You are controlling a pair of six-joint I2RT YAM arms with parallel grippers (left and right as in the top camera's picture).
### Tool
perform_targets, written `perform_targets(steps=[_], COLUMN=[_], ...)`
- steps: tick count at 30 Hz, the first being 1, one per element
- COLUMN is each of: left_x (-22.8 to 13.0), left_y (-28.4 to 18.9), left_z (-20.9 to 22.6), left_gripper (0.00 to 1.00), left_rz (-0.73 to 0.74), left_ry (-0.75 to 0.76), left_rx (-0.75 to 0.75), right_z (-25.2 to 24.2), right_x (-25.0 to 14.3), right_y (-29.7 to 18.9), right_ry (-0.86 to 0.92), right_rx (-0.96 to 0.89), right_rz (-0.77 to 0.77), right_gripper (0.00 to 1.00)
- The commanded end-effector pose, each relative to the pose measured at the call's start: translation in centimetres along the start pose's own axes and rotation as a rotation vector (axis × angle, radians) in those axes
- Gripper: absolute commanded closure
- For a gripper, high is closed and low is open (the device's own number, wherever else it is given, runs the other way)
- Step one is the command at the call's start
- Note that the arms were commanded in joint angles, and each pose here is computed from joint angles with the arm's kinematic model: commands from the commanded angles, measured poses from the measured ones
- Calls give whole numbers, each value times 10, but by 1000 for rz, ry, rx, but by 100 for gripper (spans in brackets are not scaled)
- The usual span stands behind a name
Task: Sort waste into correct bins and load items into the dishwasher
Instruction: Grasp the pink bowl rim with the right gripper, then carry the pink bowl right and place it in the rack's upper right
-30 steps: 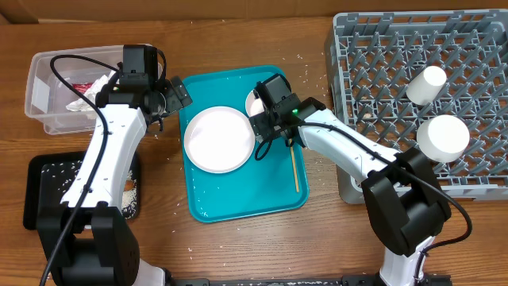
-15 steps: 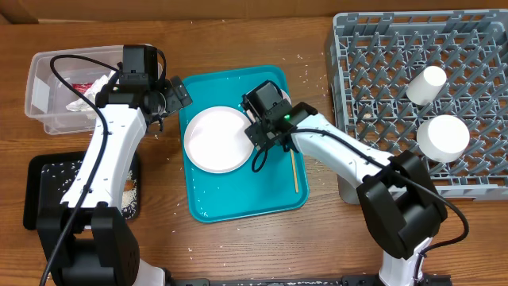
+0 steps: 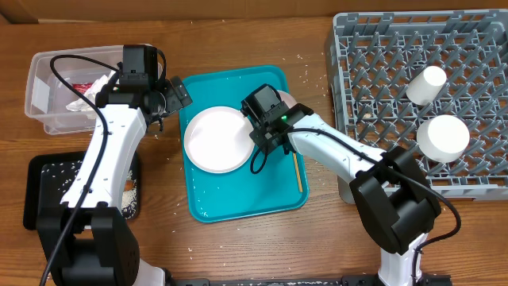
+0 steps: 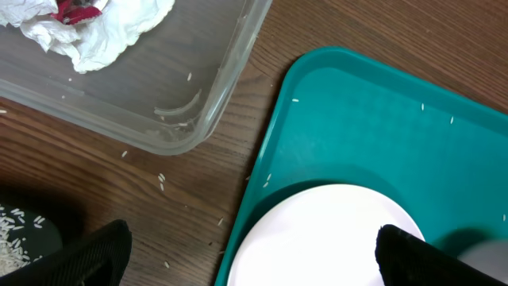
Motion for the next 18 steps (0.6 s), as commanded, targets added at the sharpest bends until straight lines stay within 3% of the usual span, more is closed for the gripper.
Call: perform_targets(steps=[1,8,13,15,18], left_x=[8,9,8,8,9], left_y=[-14,-14,-14,-14,-14], left_z=[-4,-4,-4,-4,-4], left_gripper=[0,0,0,0,0], left_rz=[-49,-49,-49,-49,-49], left_ry=[-18,-18,-18,-18,-18], left_rx=[-10,-10,-10,-10,-10], right_z=[-3,-23,-85,-117,-166], right_x=[19,63,101,109,116], right_y=[-12,-72,-146,-164,-182], right_ry=[47,182,401,499,583], right_rx=[-22,-88,-128,-90,106], right_rz=[-39,-135,-312,-371,-450], right_gripper=[96,96,96,96,96])
Point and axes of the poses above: each gripper's point midway between its finger pads, its own y axis out along the fingers, its own z axis along the line the jaws close on, x = y × z, the point moved 5 cm from there along -y, back along the fingers, and after that the axes turned 8 degrees about y, right-handed, at the moved point
